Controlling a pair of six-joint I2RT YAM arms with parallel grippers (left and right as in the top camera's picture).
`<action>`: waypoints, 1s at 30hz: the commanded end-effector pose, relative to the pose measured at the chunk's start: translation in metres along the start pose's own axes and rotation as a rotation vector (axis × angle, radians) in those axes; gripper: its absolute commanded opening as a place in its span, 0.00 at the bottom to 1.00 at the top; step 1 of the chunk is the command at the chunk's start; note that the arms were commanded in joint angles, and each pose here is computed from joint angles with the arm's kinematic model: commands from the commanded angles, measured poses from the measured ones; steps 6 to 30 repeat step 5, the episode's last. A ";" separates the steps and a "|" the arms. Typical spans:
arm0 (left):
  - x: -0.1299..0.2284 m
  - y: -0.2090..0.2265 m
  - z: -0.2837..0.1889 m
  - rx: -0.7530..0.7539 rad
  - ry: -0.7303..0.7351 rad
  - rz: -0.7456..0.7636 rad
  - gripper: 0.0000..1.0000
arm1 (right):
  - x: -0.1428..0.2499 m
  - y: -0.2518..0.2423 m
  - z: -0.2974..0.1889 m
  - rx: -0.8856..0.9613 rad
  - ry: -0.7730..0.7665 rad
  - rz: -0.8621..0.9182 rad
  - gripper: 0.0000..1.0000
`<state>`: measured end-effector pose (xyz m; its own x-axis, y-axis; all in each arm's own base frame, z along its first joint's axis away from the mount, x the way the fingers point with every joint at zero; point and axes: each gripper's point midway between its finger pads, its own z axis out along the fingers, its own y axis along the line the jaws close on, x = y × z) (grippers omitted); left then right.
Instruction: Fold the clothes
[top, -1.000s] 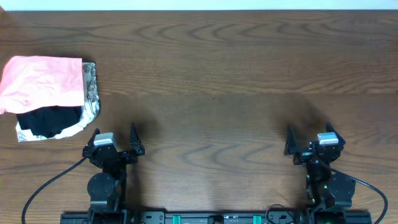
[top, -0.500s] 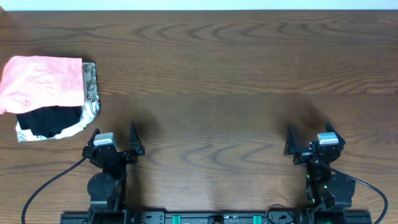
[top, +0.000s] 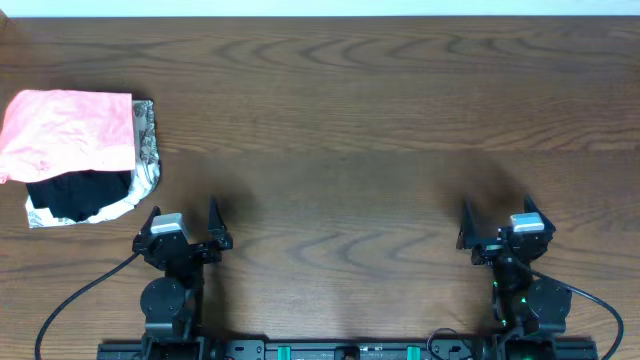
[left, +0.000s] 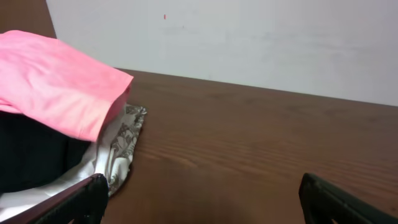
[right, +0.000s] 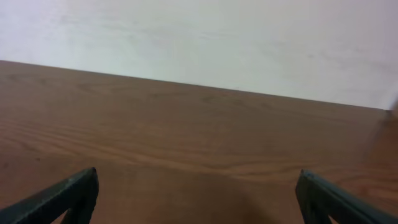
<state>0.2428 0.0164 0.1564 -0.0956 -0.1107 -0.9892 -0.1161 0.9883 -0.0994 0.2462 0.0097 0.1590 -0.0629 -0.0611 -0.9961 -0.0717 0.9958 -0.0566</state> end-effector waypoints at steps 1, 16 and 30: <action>0.018 0.001 0.002 0.000 0.042 0.024 0.98 | 0.000 0.001 0.000 0.000 -0.001 -0.014 0.99; 0.018 0.001 0.002 0.000 0.042 0.024 0.98 | 0.000 0.001 0.000 0.000 -0.001 -0.014 0.99; 0.018 0.001 0.002 0.000 0.042 0.024 0.98 | 0.000 0.001 0.000 0.000 -0.001 -0.014 0.99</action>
